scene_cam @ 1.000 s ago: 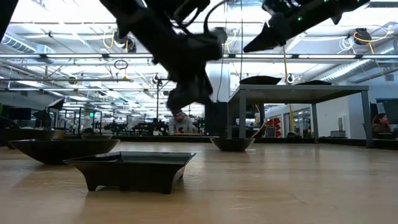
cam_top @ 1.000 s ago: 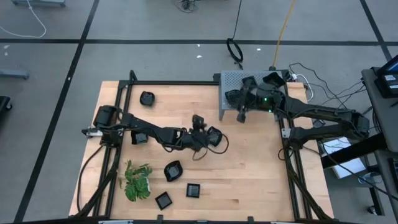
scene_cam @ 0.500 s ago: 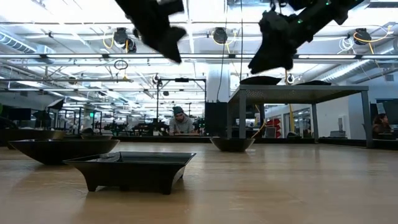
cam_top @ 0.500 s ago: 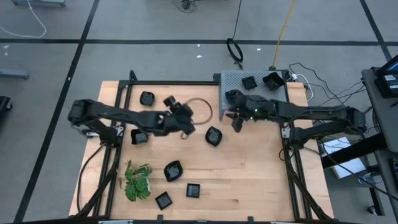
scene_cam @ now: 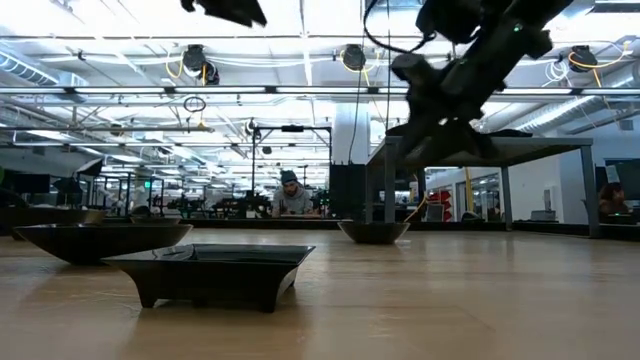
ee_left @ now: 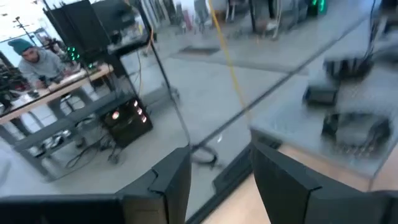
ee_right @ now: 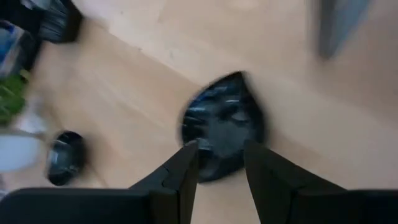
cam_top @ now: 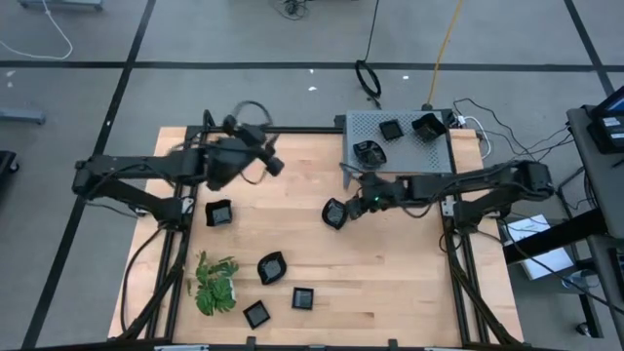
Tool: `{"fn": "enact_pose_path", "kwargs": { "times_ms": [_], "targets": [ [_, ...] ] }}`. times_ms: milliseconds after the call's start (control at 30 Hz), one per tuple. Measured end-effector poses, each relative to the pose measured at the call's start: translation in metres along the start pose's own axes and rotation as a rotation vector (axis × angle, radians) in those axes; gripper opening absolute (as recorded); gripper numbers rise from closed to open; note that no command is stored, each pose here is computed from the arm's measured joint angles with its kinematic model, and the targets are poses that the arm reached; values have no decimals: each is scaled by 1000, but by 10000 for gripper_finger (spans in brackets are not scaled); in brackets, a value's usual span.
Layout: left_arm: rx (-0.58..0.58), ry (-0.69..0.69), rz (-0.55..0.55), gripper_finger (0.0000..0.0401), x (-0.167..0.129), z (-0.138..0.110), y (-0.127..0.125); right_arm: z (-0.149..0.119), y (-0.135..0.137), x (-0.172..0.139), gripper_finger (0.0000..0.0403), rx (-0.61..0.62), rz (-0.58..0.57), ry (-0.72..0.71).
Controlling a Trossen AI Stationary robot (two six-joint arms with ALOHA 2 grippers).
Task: Pick & Place Mini shaped plates
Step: Stack the leaf-shaped plate on top of the other leaf-shaped plates
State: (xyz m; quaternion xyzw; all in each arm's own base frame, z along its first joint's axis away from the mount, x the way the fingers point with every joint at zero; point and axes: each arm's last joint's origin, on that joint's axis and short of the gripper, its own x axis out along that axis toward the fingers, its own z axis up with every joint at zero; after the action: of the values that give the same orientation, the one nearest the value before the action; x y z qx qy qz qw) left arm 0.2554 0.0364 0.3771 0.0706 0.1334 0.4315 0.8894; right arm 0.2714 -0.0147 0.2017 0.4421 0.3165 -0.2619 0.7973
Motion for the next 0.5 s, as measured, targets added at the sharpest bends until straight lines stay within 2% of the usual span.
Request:
{"fn": "enact_pose_path", "kwargs": {
  "times_ms": [167, 367, 500],
  "targets": [
    [-60, -57, -40, 173, -26, 12, 26, -18, 5, 25, 119, 68, -40, -23],
    [-142, -153, -143, 173, -60, 23, 53, -39, -1, 48, 119, 148, -133, 14],
    [-199, -211, -162, 173, -78, 28, 71, -47, -5, 62, 119, 166, -177, 6]
  ]
}}
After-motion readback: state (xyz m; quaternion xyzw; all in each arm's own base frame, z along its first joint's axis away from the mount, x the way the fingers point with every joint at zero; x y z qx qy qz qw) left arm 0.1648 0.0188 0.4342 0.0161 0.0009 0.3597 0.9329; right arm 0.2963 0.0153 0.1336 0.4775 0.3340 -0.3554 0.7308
